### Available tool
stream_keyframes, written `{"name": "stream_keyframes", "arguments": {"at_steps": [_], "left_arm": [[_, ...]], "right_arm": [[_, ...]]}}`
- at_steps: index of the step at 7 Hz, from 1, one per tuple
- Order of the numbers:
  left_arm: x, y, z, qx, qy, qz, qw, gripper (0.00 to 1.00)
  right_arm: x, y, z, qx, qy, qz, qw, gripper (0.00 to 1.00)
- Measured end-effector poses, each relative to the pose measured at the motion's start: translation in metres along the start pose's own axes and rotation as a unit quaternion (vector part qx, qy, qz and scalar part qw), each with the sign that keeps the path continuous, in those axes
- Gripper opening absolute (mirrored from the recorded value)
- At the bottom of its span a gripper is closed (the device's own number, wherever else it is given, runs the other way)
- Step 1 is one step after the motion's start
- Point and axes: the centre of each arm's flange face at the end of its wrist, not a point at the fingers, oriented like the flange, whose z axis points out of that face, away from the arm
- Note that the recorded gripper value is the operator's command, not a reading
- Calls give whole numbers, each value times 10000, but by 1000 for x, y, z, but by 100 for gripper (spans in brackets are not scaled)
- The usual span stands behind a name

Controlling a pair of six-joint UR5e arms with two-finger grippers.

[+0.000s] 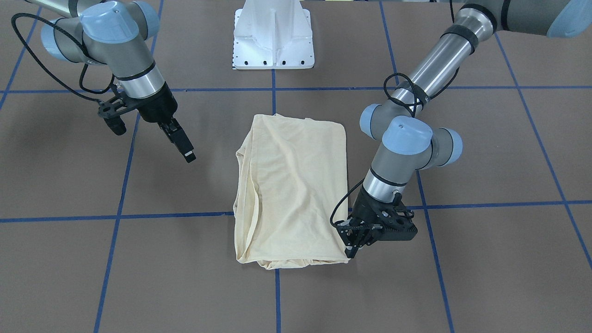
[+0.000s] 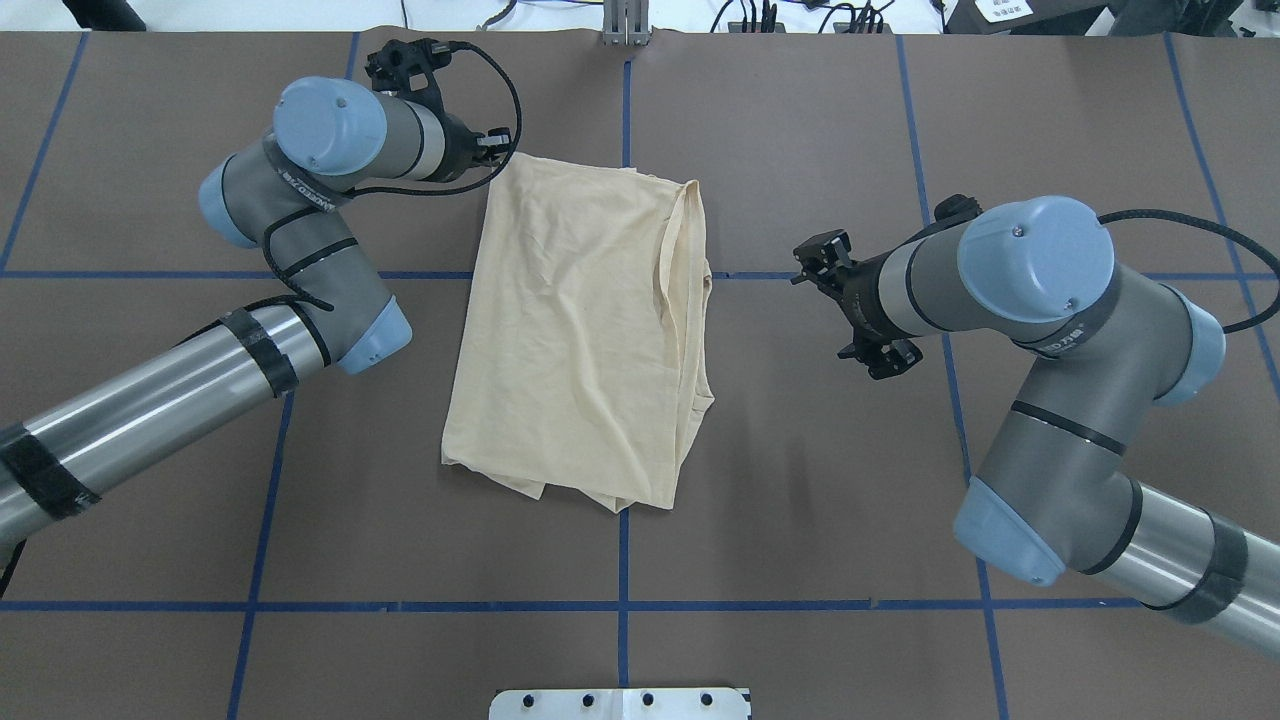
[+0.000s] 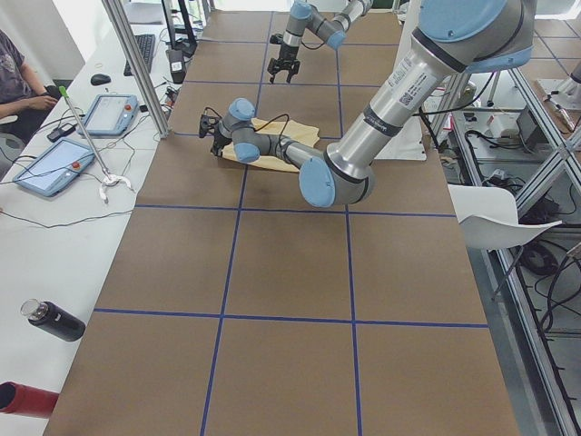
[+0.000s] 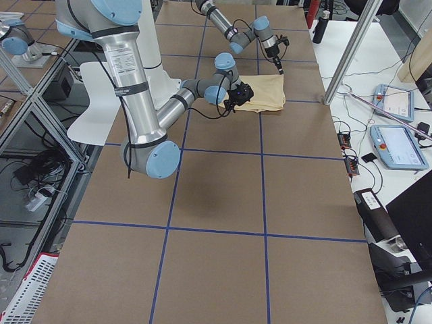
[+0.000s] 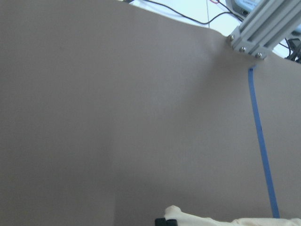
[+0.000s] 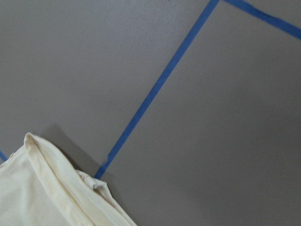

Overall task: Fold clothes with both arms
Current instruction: 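Move the right gripper to the folded shirt's corner nearest the robot and grasp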

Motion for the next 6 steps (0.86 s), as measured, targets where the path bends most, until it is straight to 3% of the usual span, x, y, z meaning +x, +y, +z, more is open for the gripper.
{"name": "stream_keyframes", "arguments": {"at_steps": [2, 4, 6], "left_arm": [[-24, -7, -11, 66, 18, 74, 9999, 73], [-49, -7, -25, 86, 6, 58, 9999, 72], [-57, -3, -35, 30, 56, 54, 10000, 72]], "right_arm": [[0, 59, 20, -87, -57, -76, 9999, 100], [39, 137, 44, 27, -164, 339, 9993, 100], [61, 185, 61, 196, -103, 604, 9979, 95]]}}
